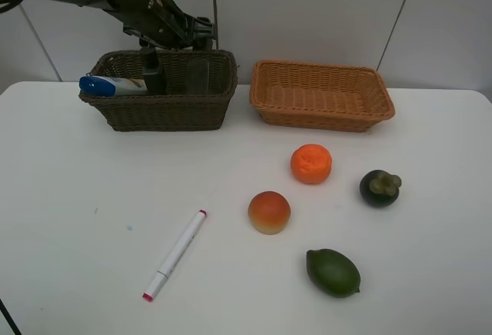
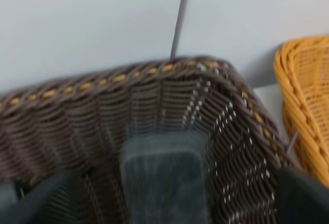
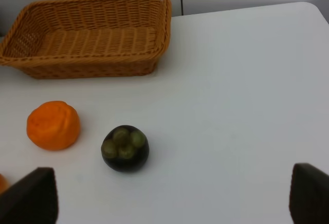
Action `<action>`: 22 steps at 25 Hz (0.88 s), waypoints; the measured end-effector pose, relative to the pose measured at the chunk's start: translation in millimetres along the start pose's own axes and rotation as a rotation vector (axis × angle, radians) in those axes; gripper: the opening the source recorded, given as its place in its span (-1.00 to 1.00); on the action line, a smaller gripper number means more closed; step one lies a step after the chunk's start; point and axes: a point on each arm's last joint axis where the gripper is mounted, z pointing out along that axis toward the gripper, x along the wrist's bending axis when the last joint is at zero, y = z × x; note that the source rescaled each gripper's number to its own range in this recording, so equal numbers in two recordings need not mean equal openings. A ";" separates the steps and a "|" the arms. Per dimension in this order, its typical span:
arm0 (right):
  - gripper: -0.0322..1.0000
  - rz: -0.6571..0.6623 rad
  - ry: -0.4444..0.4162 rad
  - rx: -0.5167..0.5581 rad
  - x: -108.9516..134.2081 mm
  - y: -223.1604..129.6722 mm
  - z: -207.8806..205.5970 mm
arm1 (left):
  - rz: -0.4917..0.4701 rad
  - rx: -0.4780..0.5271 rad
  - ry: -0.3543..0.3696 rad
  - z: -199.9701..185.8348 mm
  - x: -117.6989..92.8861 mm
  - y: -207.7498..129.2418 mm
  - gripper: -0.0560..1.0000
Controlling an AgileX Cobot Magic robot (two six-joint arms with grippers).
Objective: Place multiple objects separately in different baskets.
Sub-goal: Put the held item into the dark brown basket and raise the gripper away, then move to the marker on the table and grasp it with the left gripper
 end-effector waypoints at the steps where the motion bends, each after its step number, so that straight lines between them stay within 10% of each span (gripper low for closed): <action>1: 0.99 0.000 0.000 0.000 0.0 0.0 0.0 | 0.001 0.025 0.001 -2.2 -0.8 -1.2 0.96; 8: 0.99 0.000 0.000 0.000 0.0 0.0 0.0 | 0.015 0.216 -0.043 -56.0 -32.3 0.5 1.00; 17: 0.99 0.000 0.000 0.000 0.0 0.0 0.0 | 0.181 0.771 -0.052 -104.2 -90.7 -52.0 1.00; 22: 0.99 0.000 0.000 0.000 0.0 0.0 0.0 | 0.201 0.864 -0.040 -112.6 -109.6 -72.2 1.00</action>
